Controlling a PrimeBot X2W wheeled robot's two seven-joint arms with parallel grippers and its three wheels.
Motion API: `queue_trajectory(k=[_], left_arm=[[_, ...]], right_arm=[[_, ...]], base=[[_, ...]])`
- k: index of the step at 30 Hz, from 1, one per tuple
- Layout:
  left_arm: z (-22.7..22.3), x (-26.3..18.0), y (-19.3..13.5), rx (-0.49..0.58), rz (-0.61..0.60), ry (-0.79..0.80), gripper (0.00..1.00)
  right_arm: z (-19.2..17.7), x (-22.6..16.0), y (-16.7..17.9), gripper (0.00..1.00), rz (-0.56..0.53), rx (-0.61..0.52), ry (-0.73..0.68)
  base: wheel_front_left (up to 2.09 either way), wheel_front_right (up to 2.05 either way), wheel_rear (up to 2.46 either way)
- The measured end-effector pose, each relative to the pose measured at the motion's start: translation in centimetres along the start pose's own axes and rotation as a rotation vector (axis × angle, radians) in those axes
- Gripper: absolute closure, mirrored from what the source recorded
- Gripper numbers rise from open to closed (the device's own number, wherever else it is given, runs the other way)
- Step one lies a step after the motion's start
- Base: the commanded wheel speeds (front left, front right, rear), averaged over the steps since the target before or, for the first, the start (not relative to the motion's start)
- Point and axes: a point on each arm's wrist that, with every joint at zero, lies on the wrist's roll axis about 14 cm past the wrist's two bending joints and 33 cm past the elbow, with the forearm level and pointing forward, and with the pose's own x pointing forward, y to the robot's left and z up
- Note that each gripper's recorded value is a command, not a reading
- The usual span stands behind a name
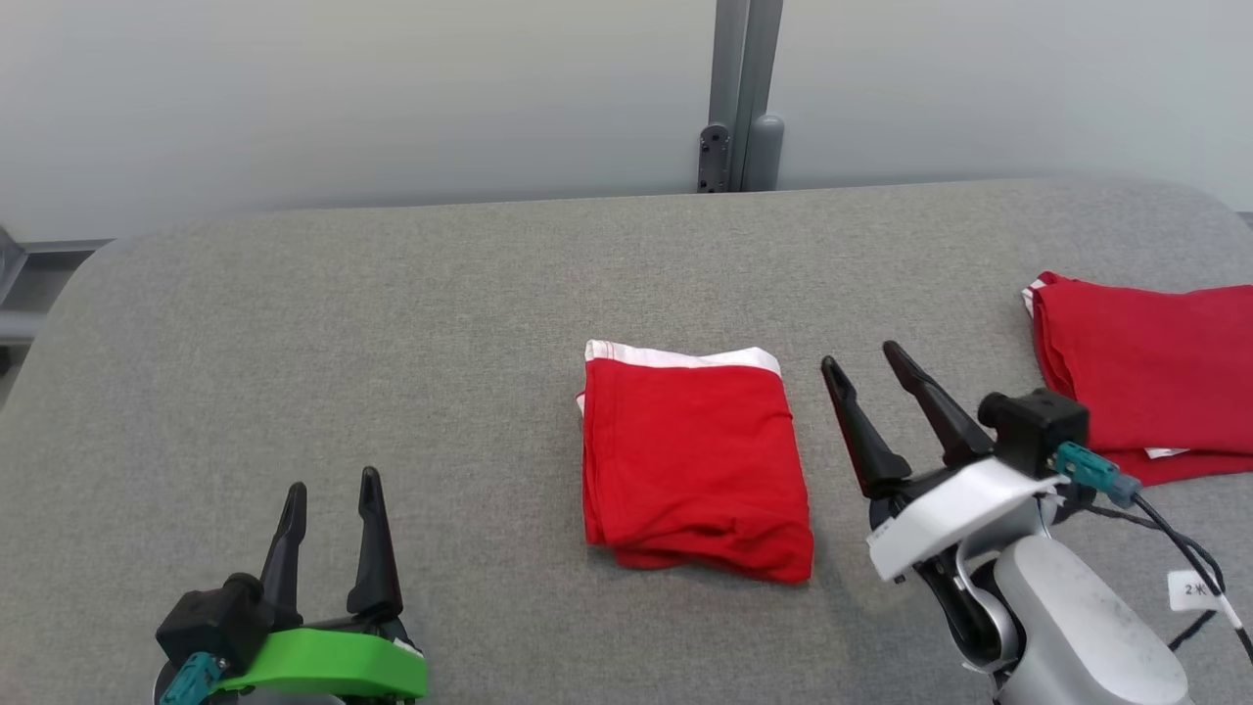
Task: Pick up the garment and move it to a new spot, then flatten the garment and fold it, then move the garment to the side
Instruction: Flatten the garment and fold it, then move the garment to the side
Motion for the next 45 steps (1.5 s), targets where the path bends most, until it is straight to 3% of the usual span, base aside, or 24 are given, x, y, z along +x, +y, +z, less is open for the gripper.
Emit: queue_trajectory(k=[5,14,45], left_arm=[[-0.3,-0.3,-0.6,0.018,-0.021,0.01,0.0],[-1.2,-1.3,-0.8,0.037,-0.029,0.035,0.0],[-1.8,-1.5,-0.8,0.064,-0.028,0.054,0.0]], right_arm=[[0.9,-2.4,-1.8,0.0,-0.117,-0.022,-0.059],[0.6,-4.5,-2.5,0.0,-0.2,-0.02,-0.074],[-2.2,-4.5,-3.9,0.0,-0.249,-0.059,0.029]], base=[[0.0,0.0,0.0],[0.0,0.0,0.0],[0.0,0.0,0.0]])
